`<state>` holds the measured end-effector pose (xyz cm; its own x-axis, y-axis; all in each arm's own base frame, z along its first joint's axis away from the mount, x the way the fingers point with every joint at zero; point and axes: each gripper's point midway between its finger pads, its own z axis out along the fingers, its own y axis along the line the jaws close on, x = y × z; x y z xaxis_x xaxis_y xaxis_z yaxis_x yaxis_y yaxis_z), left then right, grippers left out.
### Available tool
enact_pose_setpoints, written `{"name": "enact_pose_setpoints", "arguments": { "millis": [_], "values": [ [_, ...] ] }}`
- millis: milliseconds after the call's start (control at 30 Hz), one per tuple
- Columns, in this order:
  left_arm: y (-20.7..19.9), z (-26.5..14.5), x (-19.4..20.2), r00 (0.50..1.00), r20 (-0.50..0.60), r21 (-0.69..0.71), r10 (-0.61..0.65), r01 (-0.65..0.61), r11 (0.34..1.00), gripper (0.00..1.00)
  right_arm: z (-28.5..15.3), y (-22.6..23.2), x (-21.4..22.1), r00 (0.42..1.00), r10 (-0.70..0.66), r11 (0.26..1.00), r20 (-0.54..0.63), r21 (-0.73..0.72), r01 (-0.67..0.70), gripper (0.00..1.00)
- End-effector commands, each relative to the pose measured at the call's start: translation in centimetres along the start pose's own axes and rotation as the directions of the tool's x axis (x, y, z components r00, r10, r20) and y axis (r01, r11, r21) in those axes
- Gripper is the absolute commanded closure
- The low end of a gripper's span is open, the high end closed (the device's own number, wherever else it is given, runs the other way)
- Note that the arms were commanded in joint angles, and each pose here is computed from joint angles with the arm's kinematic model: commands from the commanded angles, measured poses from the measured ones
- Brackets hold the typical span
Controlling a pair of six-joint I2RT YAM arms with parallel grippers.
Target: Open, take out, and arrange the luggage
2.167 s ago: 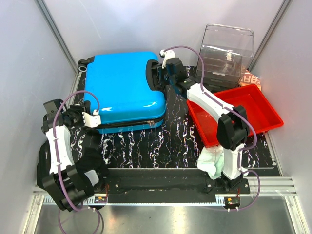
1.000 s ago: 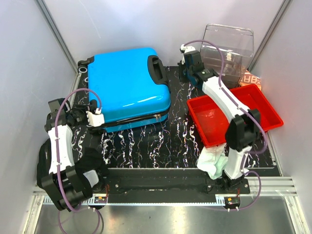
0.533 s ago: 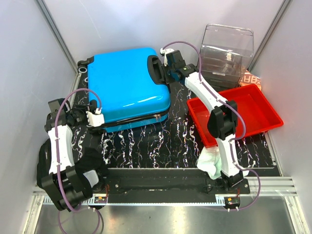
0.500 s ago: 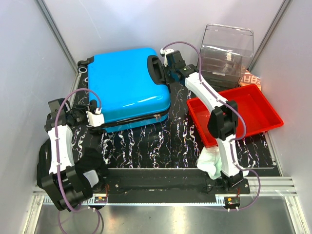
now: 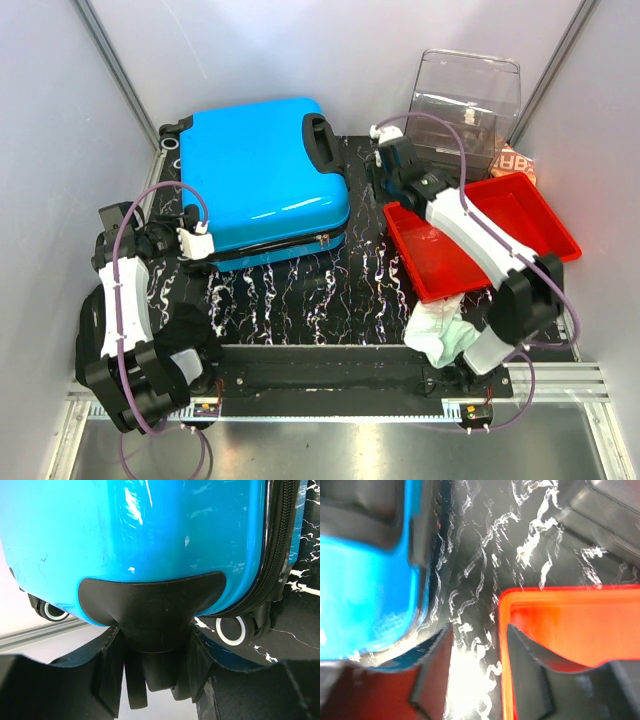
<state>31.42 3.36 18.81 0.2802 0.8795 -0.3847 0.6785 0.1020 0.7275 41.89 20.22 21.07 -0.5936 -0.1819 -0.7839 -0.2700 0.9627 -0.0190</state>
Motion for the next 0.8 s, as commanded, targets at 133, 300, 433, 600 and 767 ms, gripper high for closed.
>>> {"name": "enact_pose_setpoints", "arguments": {
  "millis": [133, 300, 433, 600, 767],
  "values": [
    [-3.1, 0.9, -3.4, 0.982, 0.15, 0.084, -0.116, 0.104, 0.991, 1.0, -5.7, 6.0, 4.6, 0.991, 0.014, 0.97, 0.132, -0.241, 0.018, 0.39],
    [-2.7, 0.8, -3.7, 0.98, 0.163, 0.074, -0.116, 0.105, 0.992, 1.0, -6.4, 10.3, 5.9, 0.969, 0.132, 0.892, 0.209, -0.452, -0.024, 0.36],
    [-2.5, 0.7, -3.9, 0.978, 0.169, 0.07, -0.125, 0.115, 0.991, 1.0, -5.3, 12.0, 5.9, 0.953, 0.216, 0.848, 0.212, -0.524, -0.076, 0.41],
    [-2.6, 0.7, -4.2, 0.975, 0.182, 0.068, -0.131, 0.12, 0.99, 1.0, -3.2, 12.9, 5.9, 0.939, 0.267, 0.833, 0.217, -0.541, -0.112, 0.5],
    [-2.7, 0.6, -4.0, 0.976, 0.172, 0.07, -0.13, 0.12, 0.99, 1.0, -1.9, 13.2, 6.5, 0.935, 0.265, 0.83, 0.237, -0.55, -0.096, 0.53]
  ]
}}
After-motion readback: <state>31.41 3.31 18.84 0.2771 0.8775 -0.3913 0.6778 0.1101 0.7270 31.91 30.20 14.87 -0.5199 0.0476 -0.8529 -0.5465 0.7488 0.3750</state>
